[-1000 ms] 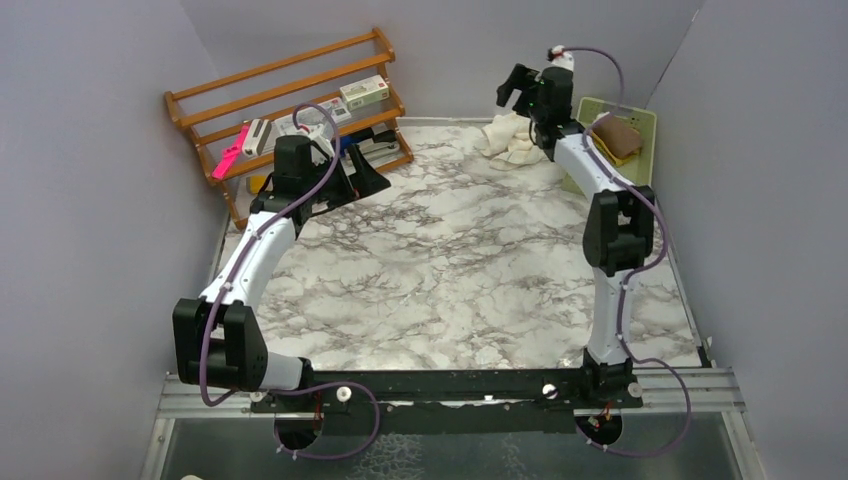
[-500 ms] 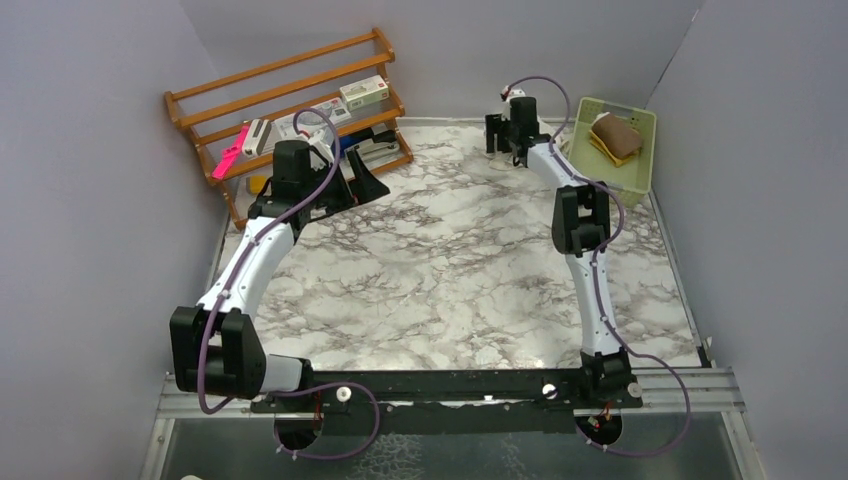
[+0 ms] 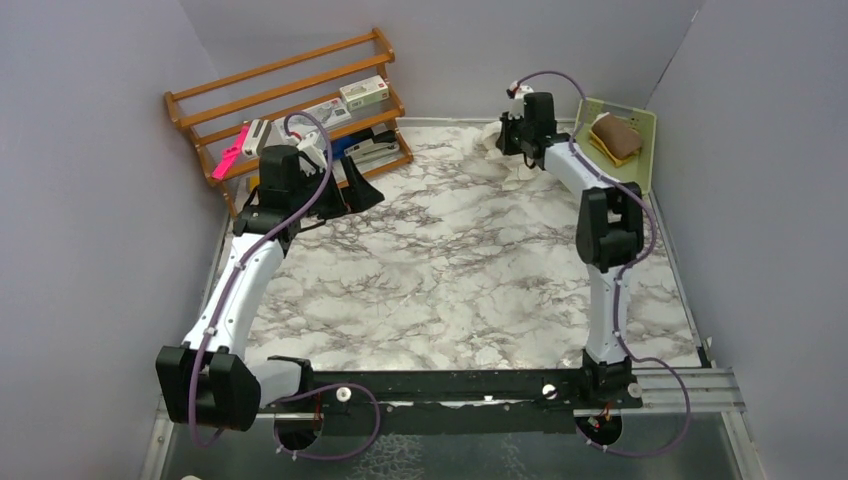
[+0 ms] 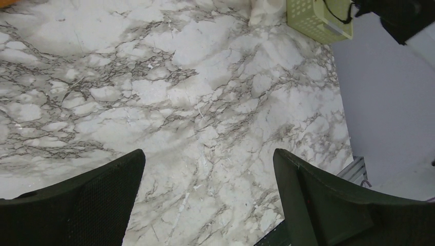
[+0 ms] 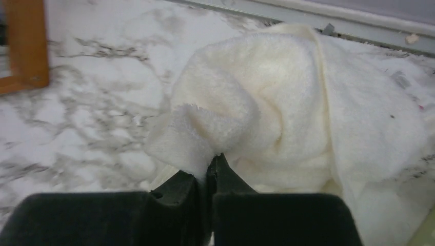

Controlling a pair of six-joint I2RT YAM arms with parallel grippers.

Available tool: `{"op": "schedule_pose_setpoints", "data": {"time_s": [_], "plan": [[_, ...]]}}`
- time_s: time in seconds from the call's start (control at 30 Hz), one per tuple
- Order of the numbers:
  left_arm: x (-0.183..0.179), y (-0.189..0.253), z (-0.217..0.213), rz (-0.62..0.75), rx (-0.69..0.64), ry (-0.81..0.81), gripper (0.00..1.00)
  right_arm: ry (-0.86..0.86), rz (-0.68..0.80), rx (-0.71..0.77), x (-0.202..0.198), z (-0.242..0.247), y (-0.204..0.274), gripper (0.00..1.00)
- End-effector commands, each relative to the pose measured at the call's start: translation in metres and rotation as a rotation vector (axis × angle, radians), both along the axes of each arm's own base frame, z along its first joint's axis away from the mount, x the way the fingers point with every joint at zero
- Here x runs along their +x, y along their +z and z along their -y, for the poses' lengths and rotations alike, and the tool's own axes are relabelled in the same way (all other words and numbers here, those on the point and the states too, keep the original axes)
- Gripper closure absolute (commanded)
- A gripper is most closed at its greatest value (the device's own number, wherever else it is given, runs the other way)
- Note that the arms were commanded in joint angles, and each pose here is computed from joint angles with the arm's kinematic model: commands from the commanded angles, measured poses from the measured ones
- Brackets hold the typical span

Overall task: Roll the towels
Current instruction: Place the towel at the corner of the board, then flatten out the towel at the center of the board.

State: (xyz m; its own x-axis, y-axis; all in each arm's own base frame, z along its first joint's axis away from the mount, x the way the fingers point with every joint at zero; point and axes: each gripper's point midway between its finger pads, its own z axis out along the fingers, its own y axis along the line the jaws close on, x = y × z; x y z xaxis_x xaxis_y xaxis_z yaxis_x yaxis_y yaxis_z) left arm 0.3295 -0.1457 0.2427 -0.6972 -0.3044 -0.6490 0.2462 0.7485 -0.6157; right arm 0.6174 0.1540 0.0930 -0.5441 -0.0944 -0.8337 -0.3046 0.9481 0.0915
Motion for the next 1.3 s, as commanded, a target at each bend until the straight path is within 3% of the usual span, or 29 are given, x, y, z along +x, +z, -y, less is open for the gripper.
{"op": "schedule_pose_setpoints", "data": {"time_s": [0.0, 0.2, 0.37, 0.57, 0.67, 0.8, 0.87, 1.13, 1.27], "plan": [[-0.006, 0.032, -0.009, 0.090, 0.022, 0.022, 0.01, 0.115, 0.286, 0.140, -0.051, -0.033, 0.168, 0.99], [-0.009, 0.035, -0.010, 0.095, 0.009, 0.035, 0.01, 0.167, 0.513, 0.173, -0.166, -0.055, 0.294, 0.99], [-0.007, 0.031, -0.012, 0.102, 0.007, 0.050, 0.01, 0.329, 0.434, 0.263, -0.269, -0.114, 0.331, 0.99], [-0.005, 0.037, -0.011, 0.123, -0.003, 0.051, 0.01, 0.458, 0.492, 0.374, -0.329, -0.130, 0.370, 0.99], [-0.008, 0.040, -0.011, 0.135, 0.008, 0.040, 0.01, 0.418, 0.548, 0.413, -0.339, -0.115, 0.381, 0.99], [-0.016, 0.032, -0.018, 0.134, 0.053, 0.049, 0.01, 0.217, 0.448, 0.275, -0.307, -0.088, 0.329, 0.99], [-0.020, 0.025, -0.019, 0.125, 0.068, 0.043, 0.01, 0.195, 0.370, 0.246, -0.296, -0.077, 0.297, 0.99], [-0.034, -0.005, -0.009, 0.068, 0.041, -0.034, 0.01, 0.008, 0.192, 0.307, -0.252, 0.003, 0.206, 0.99], [-0.044, -0.033, -0.003, -0.004, -0.020, -0.038, 0.01, -0.108, 0.013, 0.480, -0.253, 0.032, 0.143, 0.99]]}}
